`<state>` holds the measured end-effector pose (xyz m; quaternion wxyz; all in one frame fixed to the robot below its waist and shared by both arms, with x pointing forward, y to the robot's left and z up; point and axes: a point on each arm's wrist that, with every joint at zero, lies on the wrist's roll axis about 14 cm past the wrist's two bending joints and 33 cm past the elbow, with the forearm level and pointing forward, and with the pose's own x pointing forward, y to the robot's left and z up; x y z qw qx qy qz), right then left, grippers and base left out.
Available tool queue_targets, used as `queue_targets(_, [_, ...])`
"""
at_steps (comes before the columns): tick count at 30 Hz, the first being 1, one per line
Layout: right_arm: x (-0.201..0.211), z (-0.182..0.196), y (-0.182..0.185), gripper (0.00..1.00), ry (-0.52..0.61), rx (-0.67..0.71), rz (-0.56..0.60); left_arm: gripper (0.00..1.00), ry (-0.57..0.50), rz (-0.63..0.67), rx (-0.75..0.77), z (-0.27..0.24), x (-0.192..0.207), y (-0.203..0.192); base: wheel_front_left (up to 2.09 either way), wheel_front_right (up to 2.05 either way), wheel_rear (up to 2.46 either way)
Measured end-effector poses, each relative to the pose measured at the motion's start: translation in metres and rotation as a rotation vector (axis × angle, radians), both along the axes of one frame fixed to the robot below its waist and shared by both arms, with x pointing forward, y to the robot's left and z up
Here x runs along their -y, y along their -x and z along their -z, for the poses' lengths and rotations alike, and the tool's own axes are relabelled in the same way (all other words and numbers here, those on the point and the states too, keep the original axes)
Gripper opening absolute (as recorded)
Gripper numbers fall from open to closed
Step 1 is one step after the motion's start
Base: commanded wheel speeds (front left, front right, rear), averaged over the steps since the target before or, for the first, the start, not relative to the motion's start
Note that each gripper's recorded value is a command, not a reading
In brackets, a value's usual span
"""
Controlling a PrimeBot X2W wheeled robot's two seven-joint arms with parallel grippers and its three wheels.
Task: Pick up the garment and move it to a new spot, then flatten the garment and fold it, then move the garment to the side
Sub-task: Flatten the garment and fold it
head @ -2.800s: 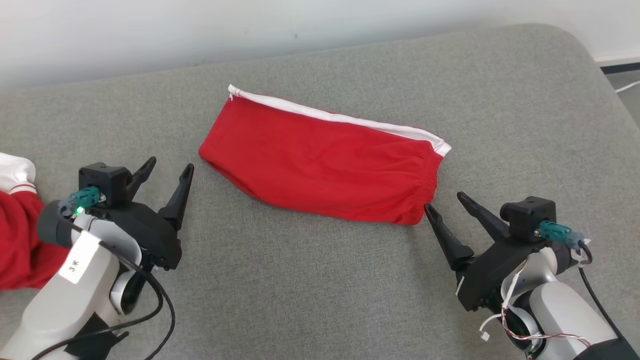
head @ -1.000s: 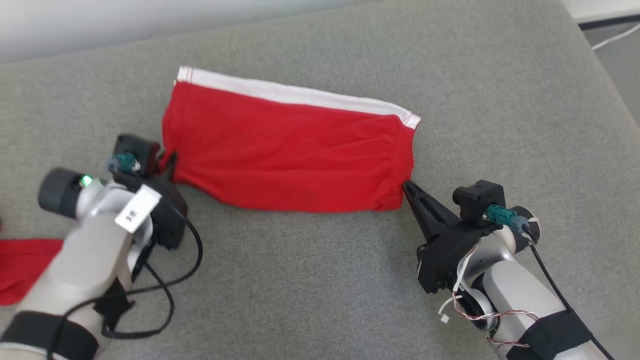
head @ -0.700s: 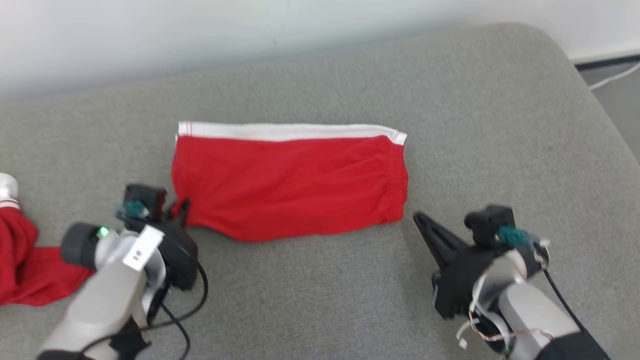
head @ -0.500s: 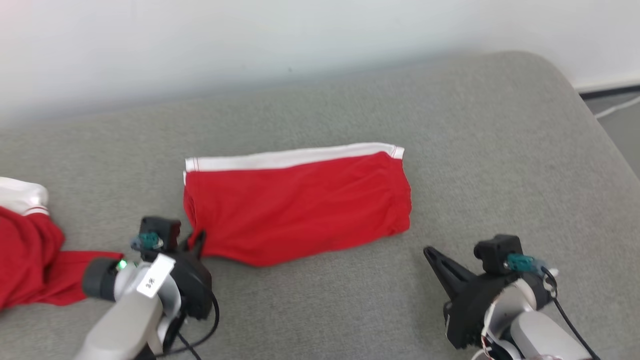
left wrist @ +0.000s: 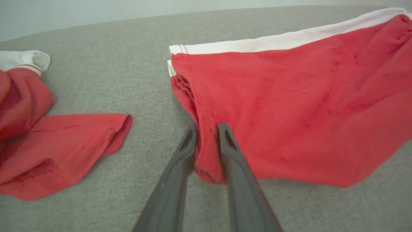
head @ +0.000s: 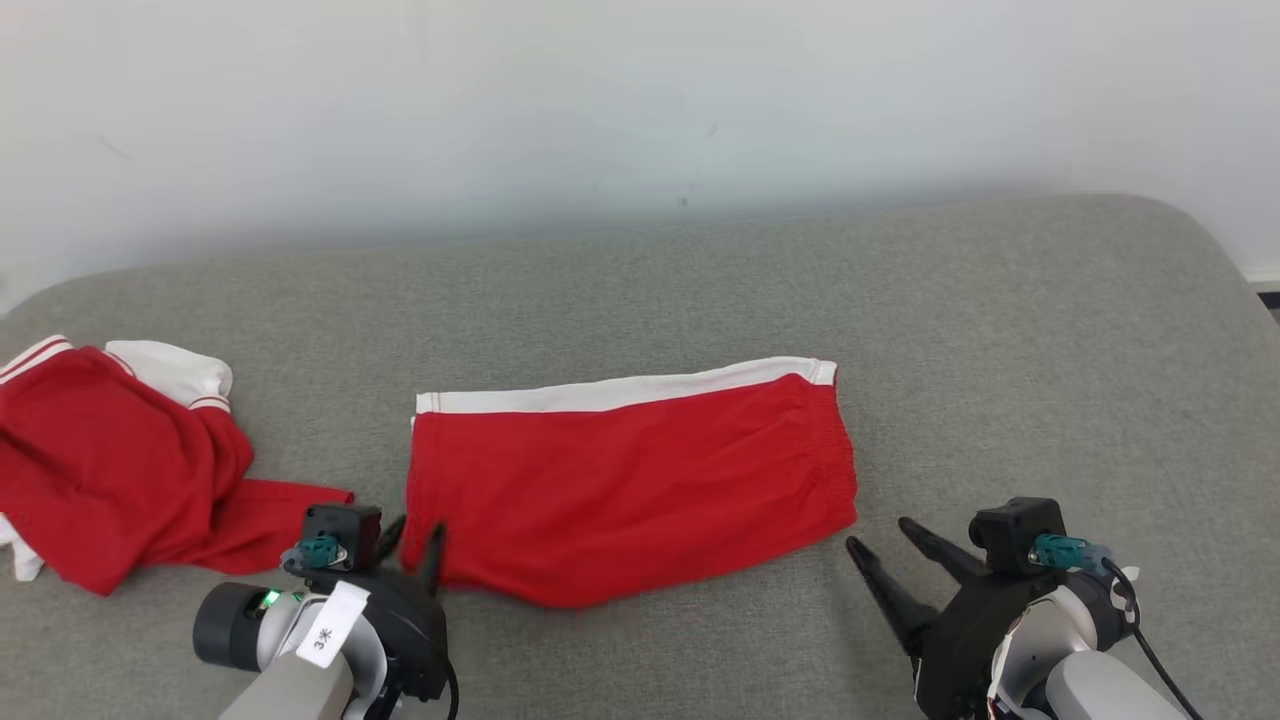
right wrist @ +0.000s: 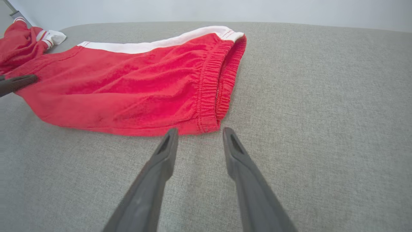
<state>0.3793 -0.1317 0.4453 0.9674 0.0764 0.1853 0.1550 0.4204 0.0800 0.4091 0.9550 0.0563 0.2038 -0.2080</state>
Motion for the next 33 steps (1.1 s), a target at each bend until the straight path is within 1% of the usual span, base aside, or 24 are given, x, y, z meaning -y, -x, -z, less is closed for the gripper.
queue_targets(6, [-0.006, -0.004, -0.004, 1.00, -0.003, 0.009, -0.005, 1.00, 0.002, -0.036, 0.037, -0.004, -0.008, -0.001, 0.00, 0.00, 0.00])
queue_targets(11, [-0.003, -0.008, -0.009, 1.00, -0.001, 0.030, 0.016, 1.00, 0.004, -0.064, 0.045, 0.000, -0.012, 0.004, 0.00, 0.00, 0.00])
queue_targets(17, [0.004, -0.007, -0.009, 1.00, -0.001, 0.036, 0.058, 1.00, 0.032, -0.075, 0.103, -0.014, -0.007, 0.003, 0.00, 0.00, 0.00])
queue_targets(24, [0.011, -0.006, -0.007, 1.00, 0.000, 0.049, 0.107, 1.00, 0.062, -0.119, 0.126, -0.017, -0.014, 0.015, 0.00, 0.00, 0.00])
queue_targets(28, [0.008, -0.010, -0.008, 1.00, -0.007, 0.069, 0.109, 1.00, 0.082, -0.157, 0.133, -0.018, -0.024, 0.021, 0.00, 0.00, 0.00])
queue_targets(33, [0.008, -0.010, -0.009, 1.00, -0.005, 0.073, 0.119, 1.00, 0.086, -0.157, 0.155, -0.021, -0.026, 0.028, 0.00, 0.00, 0.00])
